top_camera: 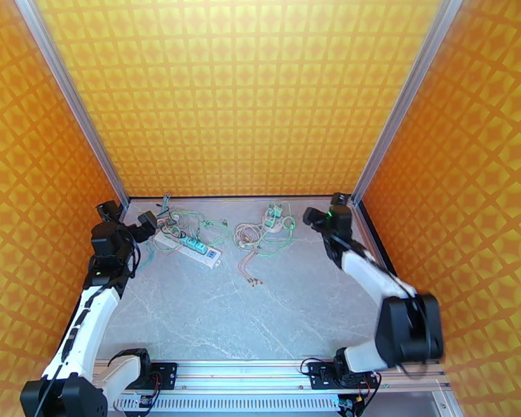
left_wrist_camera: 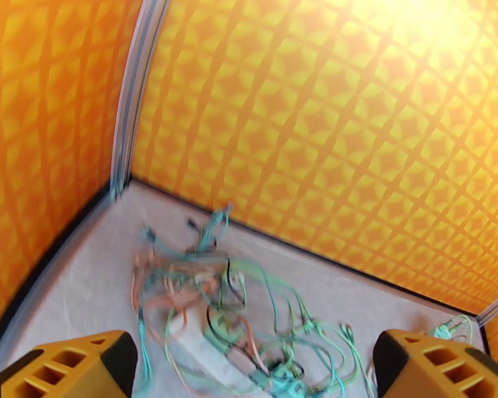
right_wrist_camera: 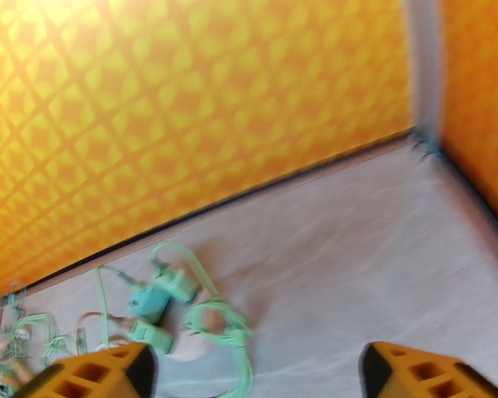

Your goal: Pull the plug off the socket

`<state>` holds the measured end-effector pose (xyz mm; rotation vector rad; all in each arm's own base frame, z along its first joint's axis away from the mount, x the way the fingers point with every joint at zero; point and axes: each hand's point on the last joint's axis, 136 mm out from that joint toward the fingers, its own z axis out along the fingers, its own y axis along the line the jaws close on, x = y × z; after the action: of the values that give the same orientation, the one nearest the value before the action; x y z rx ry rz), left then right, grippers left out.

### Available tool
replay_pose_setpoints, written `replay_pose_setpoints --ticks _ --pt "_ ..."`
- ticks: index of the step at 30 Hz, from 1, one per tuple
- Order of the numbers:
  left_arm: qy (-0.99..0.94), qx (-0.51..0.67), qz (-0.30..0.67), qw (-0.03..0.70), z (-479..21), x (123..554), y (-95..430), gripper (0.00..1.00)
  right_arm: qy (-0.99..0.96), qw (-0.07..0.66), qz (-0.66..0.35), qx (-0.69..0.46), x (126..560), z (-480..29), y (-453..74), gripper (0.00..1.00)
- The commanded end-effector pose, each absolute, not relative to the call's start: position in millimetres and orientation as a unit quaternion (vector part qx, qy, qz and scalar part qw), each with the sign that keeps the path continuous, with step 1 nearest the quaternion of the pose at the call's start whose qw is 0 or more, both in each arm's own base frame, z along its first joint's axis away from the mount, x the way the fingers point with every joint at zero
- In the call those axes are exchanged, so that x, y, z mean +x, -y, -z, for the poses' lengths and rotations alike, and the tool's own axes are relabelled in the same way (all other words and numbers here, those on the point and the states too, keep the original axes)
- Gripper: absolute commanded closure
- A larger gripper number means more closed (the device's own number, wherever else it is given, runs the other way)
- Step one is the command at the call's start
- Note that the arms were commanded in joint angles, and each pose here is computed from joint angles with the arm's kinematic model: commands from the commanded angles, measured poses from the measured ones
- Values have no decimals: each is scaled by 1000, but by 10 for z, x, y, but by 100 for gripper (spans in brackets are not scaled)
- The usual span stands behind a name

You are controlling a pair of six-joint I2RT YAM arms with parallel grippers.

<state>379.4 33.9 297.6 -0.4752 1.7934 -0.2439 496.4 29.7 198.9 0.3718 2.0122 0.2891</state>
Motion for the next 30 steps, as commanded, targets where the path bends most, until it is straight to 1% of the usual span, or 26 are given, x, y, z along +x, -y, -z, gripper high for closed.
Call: replay_pose_setpoints --ticks 1,3,5,9,13,18,19,22,26,30 --pt "-802 -229 122 539 -2896 3726 -297 1 -864 428 -220 148 5205 -1700 -689 44" --pt "-812 -215 121 530 -2932 3712 -258 1 -871 393 -256 147 5395 -1518 -838 53" --pt "-817 -205 119 526 -2943 3696 -230 1 -873 369 -282 151 5564 -1386 -940 59" --pt "-819 -199 126 523 -2922 3677 -176 1 -881 341 -285 161 5796 -1091 -980 59" --pt "-822 -189 131 521 -2919 3663 -140 1 -886 319 -296 157 5932 -895 -1047 58" --pt "-825 -185 127 518 -2935 3680 -143 1 -898 291 -296 146 5874 -656 -1156 57" --pt "-833 -187 124 506 -2826 3746 -150 1 -902 287 -290 143 5846 -616 -1165 57" --pt "-836 -185 127 500 -2787 3806 -138 1 -910 278 -275 137 5774 -516 -1147 57" --pt "-841 -184 135 490 -2742 3856 -104 1 -917 289 -244 123 5739 -559 -1061 57" --pt "-844 -176 133 488 -2744 3851 -87 1 -919 319 -209 104 5787 -771 -949 57"
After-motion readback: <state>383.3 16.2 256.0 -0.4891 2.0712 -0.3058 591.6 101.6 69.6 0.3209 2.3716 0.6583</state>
